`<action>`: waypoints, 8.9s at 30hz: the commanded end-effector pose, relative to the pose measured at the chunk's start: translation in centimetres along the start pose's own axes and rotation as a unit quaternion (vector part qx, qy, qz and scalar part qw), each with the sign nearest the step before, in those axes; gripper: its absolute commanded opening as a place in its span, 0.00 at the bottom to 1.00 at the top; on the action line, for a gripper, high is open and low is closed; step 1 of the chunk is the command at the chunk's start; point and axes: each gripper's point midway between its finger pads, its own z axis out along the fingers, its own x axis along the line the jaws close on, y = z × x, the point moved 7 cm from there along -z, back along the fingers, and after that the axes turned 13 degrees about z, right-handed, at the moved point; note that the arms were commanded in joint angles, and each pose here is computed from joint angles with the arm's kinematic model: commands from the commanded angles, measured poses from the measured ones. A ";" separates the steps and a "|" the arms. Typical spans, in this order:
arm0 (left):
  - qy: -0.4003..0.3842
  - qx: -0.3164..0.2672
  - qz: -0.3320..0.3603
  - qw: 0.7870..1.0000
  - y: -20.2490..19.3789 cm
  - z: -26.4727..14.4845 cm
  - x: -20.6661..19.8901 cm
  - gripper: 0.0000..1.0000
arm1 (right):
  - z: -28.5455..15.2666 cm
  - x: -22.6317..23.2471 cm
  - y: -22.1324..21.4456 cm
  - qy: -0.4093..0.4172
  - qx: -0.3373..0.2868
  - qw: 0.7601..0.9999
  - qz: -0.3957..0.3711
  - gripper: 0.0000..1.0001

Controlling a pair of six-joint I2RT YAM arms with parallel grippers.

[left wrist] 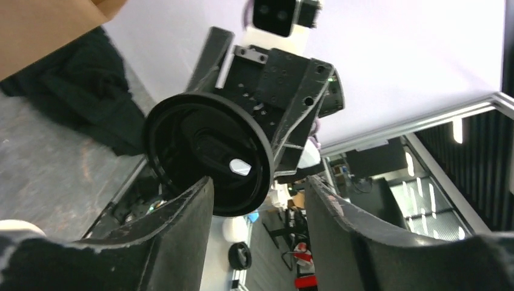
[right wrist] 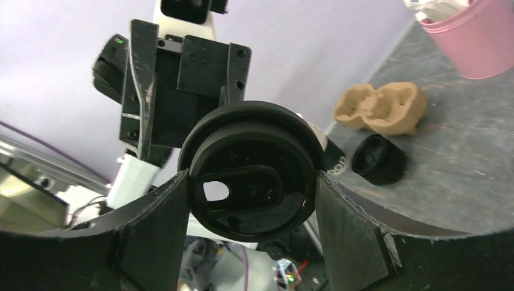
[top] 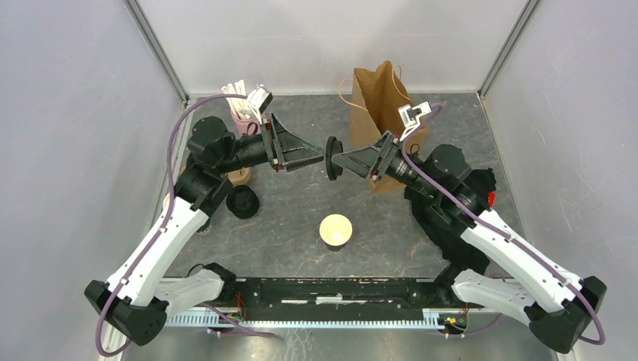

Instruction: Pack the takeout coffee

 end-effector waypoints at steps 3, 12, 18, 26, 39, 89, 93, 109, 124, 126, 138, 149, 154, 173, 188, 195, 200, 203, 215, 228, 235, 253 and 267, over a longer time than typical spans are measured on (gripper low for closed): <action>0.103 -0.003 0.045 0.994 -1.3 -3.2 0.8 0.78 | -3.6 -0.7 -0.1 -0.108 0.055 0.978 -0.169 0.68; 0.282 0.003 -0.023 0.959 -5.1 -5.7 6.4 0.88 | -7.3 -4.5 -3.7 -0.249 0.248 0.896 -0.273 0.67; 0.335 0.017 -0.065 0.940 -7.1 -6.7 8.6 0.90 | -6.2 -5.9 -9.7 -0.337 0.337 0.805 -0.353 0.68; 0.378 0.052 -0.070 0.922 -8.8 -7.9 9.9 0.91 | -3.7 -7.9 -12.2 -0.398 0.333 0.744 -0.422 0.69; 0.385 0.081 -0.060 0.917 -9.5 -8.4 10.2 0.91 | -1.9 -12.2 -12.3 -0.423 0.306 0.771 -0.365 0.75; 0.329 0.171 -0.079 0.926 -10.5 -5.7 13.6 0.92 | -2.0 -10.2 -9.7 -0.398 0.305 0.804 -0.320 0.98; 0.281 0.176 -0.105 0.938 -11.4 -4.6 14.4 0.88 | -3.6 -10.0 -7.9 -0.356 0.280 0.854 -0.258 0.96; 0.284 0.233 -0.155 0.917 -16.3 -3.6 18.2 0.47 | -9.2 -18.3 -7.6 -0.248 0.221 0.943 -0.027 0.58; 0.290 0.248 -0.147 0.912 -17.4 -2.8 19.3 0.36 | -8.9 -19.7 -8.5 -0.233 0.244 0.941 -0.002 0.51; 0.291 0.251 -0.147 0.912 -17.4 -2.7 19.4 0.35 | -8.8 -19.8 -8.5 -0.232 0.245 0.941 0.000 0.50; 0.333 0.269 -0.142 0.893 -18.5 -3.2 20.6 0.29 | -10.1 -23.1 -9.5 -0.299 0.243 0.923 0.006 0.44; 0.461 0.319 -0.142 0.816 -23.7 -8.0 24.5 0.26 | -15.8 -29.3 -13.3 -0.401 0.280 0.872 0.002 0.41; 0.480 0.318 -0.144 0.805 -24.5 -9.0 24.6 0.25 | -15.4 -28.7 -11.7 -0.425 0.288 0.857 -0.043 0.41; 0.339 0.198 -0.082 0.916 -16.1 -3.7 17.2 0.53 | -9.4 -20.4 -7.5 -0.289 0.306 0.905 -0.069 0.63; 0.290 0.227 -0.050 0.928 -14.2 0.5 19.4 0.81 | -8.9 -19.7 -9.1 -0.201 0.325 0.924 -0.019 0.78; 0.317 0.236 -0.059 0.917 -15.0 -0.3 20.0 0.68 | -8.6 -21.5 -8.9 -0.256 0.291 0.922 -0.008 0.60; 0.315 0.233 -0.088 0.916 -16.3 -1.2 19.7 0.61 | -8.2 -21.8 -8.0 -0.277 0.273 0.921 -0.021 0.55; 0.310 0.229 -0.100 0.917 -17.0 -1.6 19.5 0.59 | -8.0 -22.0 -7.7 -0.281 0.273 0.920 -0.025 0.54; 0.306 0.208 -0.086 0.925 -16.1 -2.7 17.6 0.77 | -7.4 -21.3 -6.4 -0.296 0.304 0.903 -0.057 0.62; 0.323 0.211 -0.088 0.919 -15.3 -3.8 19.6 0.57 | -9.6 -20.8 -9.9 -0.212 0.332 0.918 0.042 0.69; 0.321 0.221 -0.092 0.916 -15.9 -4.1 19.9 0.51 | -8.9 -21.0 -10.2 -0.192 0.315 0.927 0.073 0.66; 0.326 0.232 -0.105 0.910 -16.9 -4.1 20.9 0.48 | -8.8 -22.6 -10.8 -0.220 0.297 0.924 0.096 0.54; 0.517 0.301 -0.152 0.787 -22.5 -9.8 23.6 0.37 | -13.7 -29.2 -12.8 -0.392 0.289 0.872 0.046 0.51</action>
